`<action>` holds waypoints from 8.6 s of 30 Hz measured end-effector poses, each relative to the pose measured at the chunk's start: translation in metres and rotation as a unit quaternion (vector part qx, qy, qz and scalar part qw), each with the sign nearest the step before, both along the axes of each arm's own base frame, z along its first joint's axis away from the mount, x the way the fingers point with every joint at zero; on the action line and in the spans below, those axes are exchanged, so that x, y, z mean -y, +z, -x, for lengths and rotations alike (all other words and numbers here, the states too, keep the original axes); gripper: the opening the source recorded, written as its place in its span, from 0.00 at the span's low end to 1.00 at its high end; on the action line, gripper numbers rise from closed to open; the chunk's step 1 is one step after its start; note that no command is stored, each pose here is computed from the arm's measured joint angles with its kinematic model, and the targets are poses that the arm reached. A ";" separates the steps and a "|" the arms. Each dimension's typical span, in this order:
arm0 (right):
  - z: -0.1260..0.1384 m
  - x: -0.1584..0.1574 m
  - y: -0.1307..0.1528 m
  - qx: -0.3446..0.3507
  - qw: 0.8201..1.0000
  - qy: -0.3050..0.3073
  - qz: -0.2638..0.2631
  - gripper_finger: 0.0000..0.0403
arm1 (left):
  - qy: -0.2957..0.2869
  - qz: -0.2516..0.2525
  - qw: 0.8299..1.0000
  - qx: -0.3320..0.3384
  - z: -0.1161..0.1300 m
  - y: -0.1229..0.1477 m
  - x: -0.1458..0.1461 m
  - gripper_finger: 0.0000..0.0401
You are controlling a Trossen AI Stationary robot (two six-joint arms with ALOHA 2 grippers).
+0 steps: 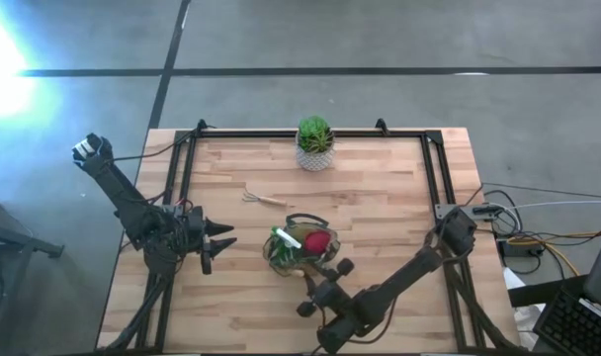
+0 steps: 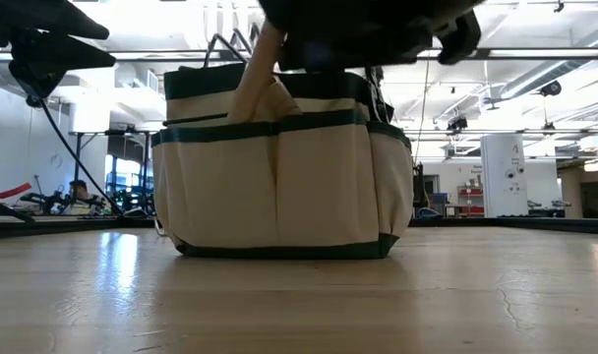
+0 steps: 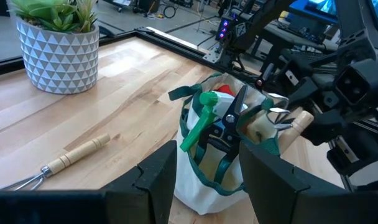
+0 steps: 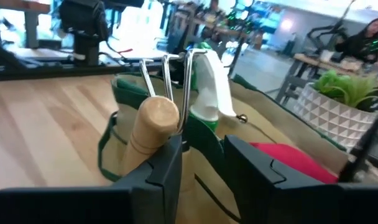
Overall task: Pick & Place Garden tools in Gardening bag
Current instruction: Put the light brown hand rake into the white gardening bag
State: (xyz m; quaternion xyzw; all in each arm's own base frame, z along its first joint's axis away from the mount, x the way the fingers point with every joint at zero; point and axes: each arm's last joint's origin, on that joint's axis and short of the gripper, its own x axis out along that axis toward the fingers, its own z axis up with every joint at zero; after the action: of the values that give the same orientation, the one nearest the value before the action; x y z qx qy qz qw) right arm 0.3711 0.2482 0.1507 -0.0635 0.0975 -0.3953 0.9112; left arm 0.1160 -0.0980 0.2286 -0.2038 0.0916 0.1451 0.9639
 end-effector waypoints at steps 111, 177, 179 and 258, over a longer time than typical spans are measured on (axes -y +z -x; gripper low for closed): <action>0.156 0.247 0.215 -0.190 0.909 0.281 -0.244 0.02 | 0.000 -0.004 1.000 -0.003 0.000 -0.001 0.000 0.44; 0.357 0.259 0.177 0.003 0.974 0.179 -0.136 0.02 | -0.069 -0.107 0.955 -0.269 -0.068 0.021 -0.131 0.44; 0.357 0.259 0.177 0.003 0.974 0.179 -0.137 0.02 | -0.076 -0.115 0.944 -0.300 -0.078 0.018 -0.139 0.44; 0.357 0.259 0.177 0.003 0.974 0.179 -0.136 0.02 | -0.298 -0.126 0.756 -0.569 -0.184 -0.081 -0.195 0.15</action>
State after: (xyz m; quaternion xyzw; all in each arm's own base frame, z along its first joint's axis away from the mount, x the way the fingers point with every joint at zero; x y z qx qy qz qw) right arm 0.0141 -0.0106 0.3281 0.0459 0.1350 -0.2092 0.9674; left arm 0.2997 0.0970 0.1480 0.0773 0.6598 -0.0503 0.7458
